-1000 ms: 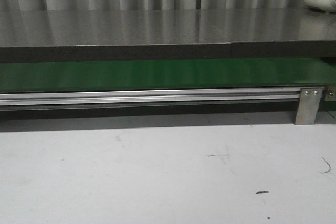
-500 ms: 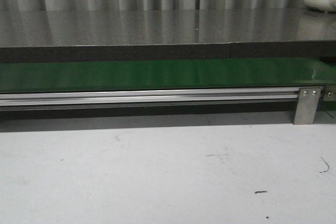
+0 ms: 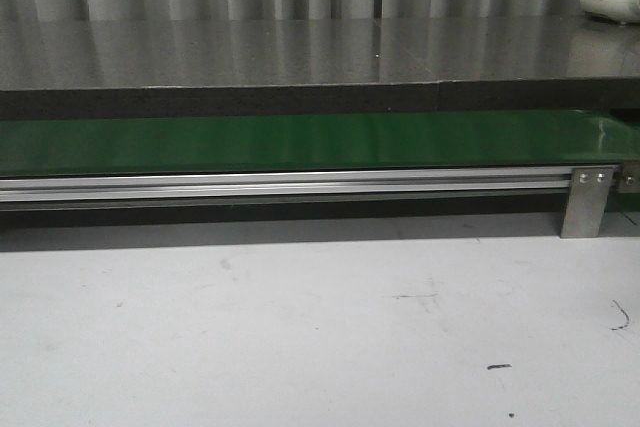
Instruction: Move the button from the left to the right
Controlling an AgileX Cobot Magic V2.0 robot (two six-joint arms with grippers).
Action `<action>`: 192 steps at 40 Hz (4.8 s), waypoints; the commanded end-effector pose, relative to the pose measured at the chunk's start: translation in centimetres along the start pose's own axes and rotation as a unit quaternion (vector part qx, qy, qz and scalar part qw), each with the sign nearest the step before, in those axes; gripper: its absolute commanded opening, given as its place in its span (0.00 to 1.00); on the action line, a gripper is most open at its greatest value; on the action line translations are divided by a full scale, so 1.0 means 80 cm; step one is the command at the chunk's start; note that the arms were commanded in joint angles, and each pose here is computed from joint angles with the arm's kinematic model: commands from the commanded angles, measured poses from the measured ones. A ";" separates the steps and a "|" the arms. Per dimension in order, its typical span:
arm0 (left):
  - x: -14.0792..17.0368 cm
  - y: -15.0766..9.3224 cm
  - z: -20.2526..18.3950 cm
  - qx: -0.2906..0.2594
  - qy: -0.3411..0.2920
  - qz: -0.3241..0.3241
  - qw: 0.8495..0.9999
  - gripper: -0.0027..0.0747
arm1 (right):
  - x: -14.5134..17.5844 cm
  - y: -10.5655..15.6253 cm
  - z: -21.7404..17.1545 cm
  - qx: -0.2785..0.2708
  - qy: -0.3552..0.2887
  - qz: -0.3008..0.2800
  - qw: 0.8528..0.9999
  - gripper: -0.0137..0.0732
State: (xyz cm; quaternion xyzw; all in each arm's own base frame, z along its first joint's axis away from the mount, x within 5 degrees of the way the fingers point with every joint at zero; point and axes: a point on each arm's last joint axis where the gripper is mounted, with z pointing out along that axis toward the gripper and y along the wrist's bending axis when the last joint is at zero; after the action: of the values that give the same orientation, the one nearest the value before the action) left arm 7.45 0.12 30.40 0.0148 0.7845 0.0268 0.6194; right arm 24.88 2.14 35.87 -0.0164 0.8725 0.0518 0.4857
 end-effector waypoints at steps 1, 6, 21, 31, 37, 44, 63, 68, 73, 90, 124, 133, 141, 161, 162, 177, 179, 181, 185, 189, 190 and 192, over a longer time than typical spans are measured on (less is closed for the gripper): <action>-0.019 0.001 -0.003 -0.002 -0.051 -0.005 0.999 0.01 | 0.003 0.001 -0.049 0.000 -0.099 -0.006 0.995 0.08; -0.019 0.001 -0.003 -0.002 -0.051 -0.005 0.999 0.01 | 0.044 -0.001 -0.086 0.001 -0.150 -0.007 0.989 0.08; -0.019 0.001 -0.003 -0.002 -0.051 -0.005 0.999 0.01 | 0.150 -0.004 -0.145 -0.001 -0.234 -0.009 0.972 0.08; -0.019 0.001 -0.003 -0.002 -0.051 -0.005 0.999 0.01 | 0.167 -0.005 -0.160 -0.003 -0.267 -0.010 0.964 0.08; -0.019 0.001 -0.003 -0.002 -0.051 -0.005 0.999 0.01 | 0.167 -0.005 -0.160 -0.003 -0.267 -0.010 0.964 0.08; -0.019 0.001 -0.003 -0.002 -0.051 -0.005 0.999 0.01 | 0.167 -0.005 -0.160 -0.003 -0.267 -0.010 0.964 0.08; -0.019 0.001 -0.003 -0.002 -0.051 -0.005 0.999 0.01 | 0.167 -0.005 -0.160 -0.003 -0.267 -0.010 0.964 0.08; -0.019 0.001 -0.003 -0.002 -0.051 -0.005 0.999 0.01 | 0.167 -0.005 -0.160 -0.003 -0.267 -0.010 0.964 0.08; -0.017 0.001 -0.003 -0.003 -0.055 -0.009 0.998 0.01 | 0.167 -0.005 -0.160 -0.003 -0.267 -0.010 0.964 0.08; 0.087 -0.006 -0.012 0.013 -0.128 -0.050 0.990 0.01 | 0.167 -0.005 -0.160 -0.003 -0.267 -0.010 0.964 0.08; 0.140 -0.009 0.010 0.007 -0.104 -0.051 0.993 0.01 | 0.167 -0.005 -0.160 -0.003 -0.266 -0.010 0.964 0.08; 0.140 -0.009 0.010 0.007 -0.104 -0.051 0.993 0.01 | 0.167 -0.005 -0.160 -0.003 -0.266 -0.010 0.964 0.08; 0.140 -0.009 0.010 0.007 -0.104 -0.051 0.993 0.01 | 0.167 -0.005 -0.160 -0.003 -0.266 -0.010 0.964 0.08; 0.140 -0.009 0.010 0.007 -0.104 -0.051 0.993 0.01 | 0.218 -0.010 -0.123 0.002 -0.248 -0.007 0.969 0.08; 0.140 -0.009 0.010 0.007 -0.104 -0.051 0.993 0.01 | 0.225 -0.011 -0.121 0.002 -0.247 -0.007 0.969 0.08; 0.140 -0.009 0.010 0.007 -0.104 -0.051 0.993 0.01 | 0.300 -0.016 -0.099 0.002 -0.245 -0.007 0.970 0.08; 0.140 -0.009 0.010 0.007 -0.104 -0.051 0.993 0.01 | 0.300 -0.016 -0.102 0.001 -0.257 -0.007 0.966 0.08; 0.140 -0.009 0.010 0.007 -0.104 -0.051 0.993 0.01 | 0.298 -0.016 -0.102 0.001 -0.263 -0.007 0.965 0.08; 0.140 -0.009 0.010 0.007 -0.103 -0.051 0.993 0.01 | 0.298 -0.016 -0.102 0.001 -0.262 -0.007 0.965 0.08; 0.140 -0.009 0.010 0.007 -0.103 -0.051 0.993 0.01 | 0.298 -0.016 -0.102 0.001 -0.262 -0.007 0.965 0.08; 0.140 -0.009 0.010 0.007 -0.103 -0.051 0.993 0.01 | 0.298 -0.016 -0.102 0.001 -0.262 -0.007 0.965 0.08; 0.140 -0.009 0.010 0.007 -0.103 -0.051 0.993 0.01 | 0.298 -0.016 -0.102 0.001 -0.262 -0.007 0.965 0.08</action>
State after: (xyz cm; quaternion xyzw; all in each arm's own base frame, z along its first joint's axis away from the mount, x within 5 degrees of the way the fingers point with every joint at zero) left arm 5.60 0.03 19.35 -0.0127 0.7420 -0.0081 0.6703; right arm 5.57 0.57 18.61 -0.0076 0.7525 0.0520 0.6565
